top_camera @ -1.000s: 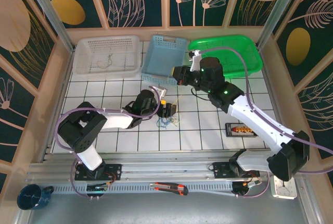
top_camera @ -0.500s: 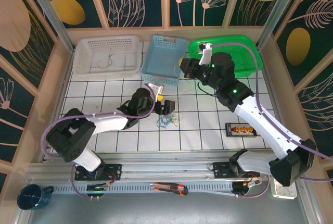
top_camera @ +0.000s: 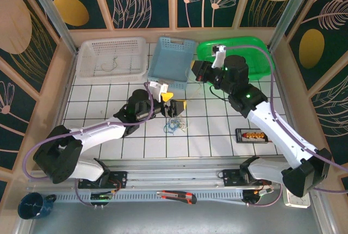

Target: Untangle the cables

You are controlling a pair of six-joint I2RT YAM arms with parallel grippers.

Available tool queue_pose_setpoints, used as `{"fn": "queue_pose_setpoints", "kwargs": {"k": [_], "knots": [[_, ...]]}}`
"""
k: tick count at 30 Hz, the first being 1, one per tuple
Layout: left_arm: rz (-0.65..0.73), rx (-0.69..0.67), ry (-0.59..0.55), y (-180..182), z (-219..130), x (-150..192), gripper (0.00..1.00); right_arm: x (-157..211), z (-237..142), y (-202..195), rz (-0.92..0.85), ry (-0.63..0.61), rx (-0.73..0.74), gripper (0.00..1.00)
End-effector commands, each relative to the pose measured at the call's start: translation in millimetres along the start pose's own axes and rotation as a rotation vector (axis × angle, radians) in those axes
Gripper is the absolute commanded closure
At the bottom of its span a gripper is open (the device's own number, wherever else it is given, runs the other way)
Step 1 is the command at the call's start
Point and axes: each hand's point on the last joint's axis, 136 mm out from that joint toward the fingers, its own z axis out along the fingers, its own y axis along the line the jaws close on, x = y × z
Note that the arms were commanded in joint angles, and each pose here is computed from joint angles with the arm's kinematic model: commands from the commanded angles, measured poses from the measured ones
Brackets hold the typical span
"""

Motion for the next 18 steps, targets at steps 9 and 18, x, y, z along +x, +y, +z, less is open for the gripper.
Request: {"fn": "queue_pose_setpoints", "kwargs": {"k": [9, 18], "knots": [[-0.197, 0.257, -0.052, -41.5, 17.9, -26.9, 0.05, -2.2, -6.4, 4.2, -0.001, -0.015, -0.032, 1.0], [-0.296, 0.273, -0.019, -38.6, 32.2, -24.2, 0.08, -3.6, -6.4, 5.1, 0.0, -0.019, -0.039, 1.0]]}}
